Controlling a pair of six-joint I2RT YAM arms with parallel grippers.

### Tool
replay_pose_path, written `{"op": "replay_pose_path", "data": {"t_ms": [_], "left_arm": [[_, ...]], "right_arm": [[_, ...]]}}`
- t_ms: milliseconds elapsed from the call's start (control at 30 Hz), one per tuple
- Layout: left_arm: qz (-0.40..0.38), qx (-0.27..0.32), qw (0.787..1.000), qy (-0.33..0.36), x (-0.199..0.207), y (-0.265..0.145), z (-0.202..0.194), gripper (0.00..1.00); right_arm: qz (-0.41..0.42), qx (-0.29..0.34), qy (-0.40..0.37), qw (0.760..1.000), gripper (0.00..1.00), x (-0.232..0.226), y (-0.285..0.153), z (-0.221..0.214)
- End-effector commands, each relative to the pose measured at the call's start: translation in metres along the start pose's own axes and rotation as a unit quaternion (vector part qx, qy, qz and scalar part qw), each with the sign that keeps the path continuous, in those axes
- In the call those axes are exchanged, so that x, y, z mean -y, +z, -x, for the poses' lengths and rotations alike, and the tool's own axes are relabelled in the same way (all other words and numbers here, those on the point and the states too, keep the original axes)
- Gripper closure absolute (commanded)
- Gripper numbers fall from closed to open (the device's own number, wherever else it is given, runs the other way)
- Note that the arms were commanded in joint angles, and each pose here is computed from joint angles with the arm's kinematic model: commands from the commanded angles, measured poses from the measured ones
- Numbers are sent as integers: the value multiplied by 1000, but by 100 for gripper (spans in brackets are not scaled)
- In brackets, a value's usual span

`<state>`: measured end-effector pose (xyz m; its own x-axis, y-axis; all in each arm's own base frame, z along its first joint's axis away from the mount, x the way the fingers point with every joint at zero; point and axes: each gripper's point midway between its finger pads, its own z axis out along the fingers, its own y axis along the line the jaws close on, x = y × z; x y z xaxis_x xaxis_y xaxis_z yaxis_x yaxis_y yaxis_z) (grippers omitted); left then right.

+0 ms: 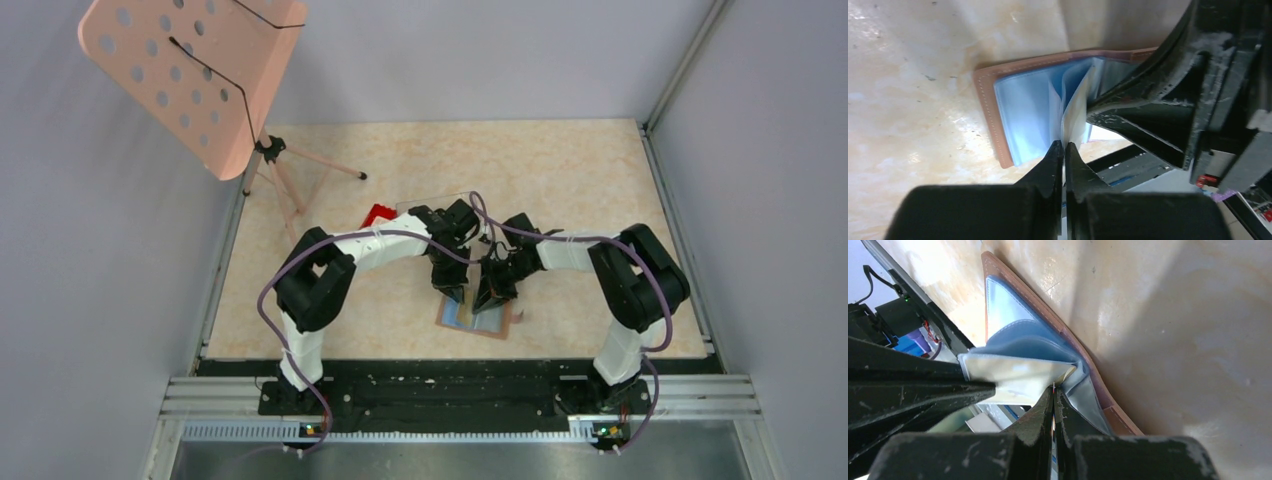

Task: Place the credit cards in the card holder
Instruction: Insert the credit card into the card holder.

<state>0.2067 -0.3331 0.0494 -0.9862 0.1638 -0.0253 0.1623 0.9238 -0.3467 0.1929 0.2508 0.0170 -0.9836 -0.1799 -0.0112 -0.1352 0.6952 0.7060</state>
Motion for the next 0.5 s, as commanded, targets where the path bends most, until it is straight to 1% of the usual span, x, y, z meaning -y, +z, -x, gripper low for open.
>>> {"op": "replay_pose_path", "data": {"t_ms": [0,133,367,467], "left_arm": [[-38,14,999,4,20,-4,7,100],[-10,19,1000,-4,7,-7,7,100],[47,36,998,-21,-20,-24,8,100],[23,33,999,-18,-10,-27,9,100]], "right_arm": [[-5,38,-37,999,100,-18,-9,18],[-1,66,-41,997,100,-26,-23,27],[6,116,-41,992,100,-31,-55,41],[6,129,-38,991,100,-29,-64,45]]}}
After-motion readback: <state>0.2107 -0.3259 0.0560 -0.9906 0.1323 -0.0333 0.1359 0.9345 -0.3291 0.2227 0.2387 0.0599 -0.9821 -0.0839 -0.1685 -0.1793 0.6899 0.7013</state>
